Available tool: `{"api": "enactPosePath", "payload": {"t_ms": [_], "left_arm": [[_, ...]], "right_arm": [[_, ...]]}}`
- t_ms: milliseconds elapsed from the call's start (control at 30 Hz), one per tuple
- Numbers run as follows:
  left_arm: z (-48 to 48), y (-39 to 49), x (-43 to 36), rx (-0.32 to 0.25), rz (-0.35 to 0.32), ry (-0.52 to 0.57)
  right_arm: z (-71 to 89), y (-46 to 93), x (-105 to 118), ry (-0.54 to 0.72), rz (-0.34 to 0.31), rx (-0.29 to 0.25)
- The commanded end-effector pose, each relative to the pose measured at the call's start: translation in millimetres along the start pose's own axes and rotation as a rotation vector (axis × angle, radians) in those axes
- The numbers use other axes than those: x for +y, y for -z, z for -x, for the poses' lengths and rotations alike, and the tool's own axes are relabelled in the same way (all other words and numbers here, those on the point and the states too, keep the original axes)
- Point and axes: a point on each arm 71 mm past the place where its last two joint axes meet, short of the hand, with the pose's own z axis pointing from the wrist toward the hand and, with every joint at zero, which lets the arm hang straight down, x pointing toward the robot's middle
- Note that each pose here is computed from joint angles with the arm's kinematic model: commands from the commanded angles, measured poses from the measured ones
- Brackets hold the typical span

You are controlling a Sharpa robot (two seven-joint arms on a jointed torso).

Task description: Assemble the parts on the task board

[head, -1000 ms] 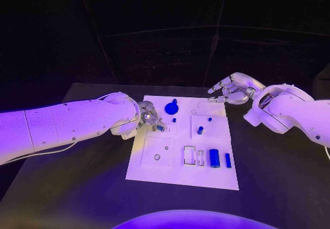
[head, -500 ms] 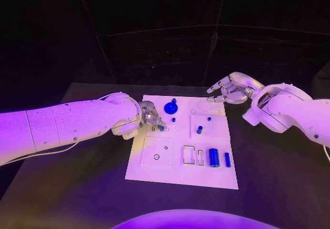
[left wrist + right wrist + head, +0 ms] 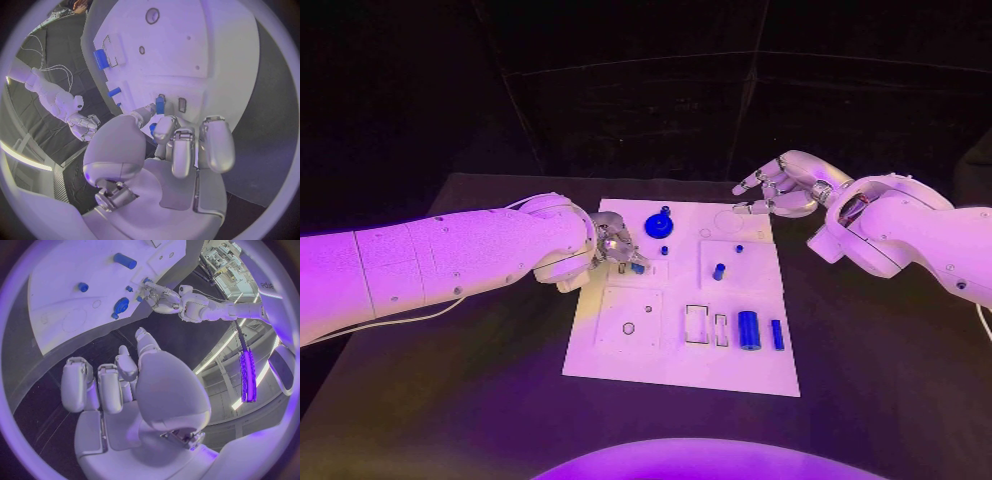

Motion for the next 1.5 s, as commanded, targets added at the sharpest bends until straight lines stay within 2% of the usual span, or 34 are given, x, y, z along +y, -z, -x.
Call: {"api": "enactPosePath", "payload": {"t_ms": [33, 267, 567, 1500], "left_arm": [[-5.0, -0.9, 4.8, 0.04, 0.035, -0.025], [-6.2, -0.4, 5.8, 0.056, 0.044, -0.036], [-5.2, -0.3, 7.2, 0.05, 0.051, -0.032], [-6.3, -5.8, -0.3, 0.056, 0.059, -0.045]], "right_arm": [[-0.2, -0.8, 1.9, 0.003, 0.007, 0.008], [-0.2, -0.9, 1.6, 0.003, 0.007, 0.008], [-0.1, -0.9, 1.5, 0.003, 0.006, 0.008], [-0.5, -1.1, 2.1, 0.003, 0.009, 0.01]]}}
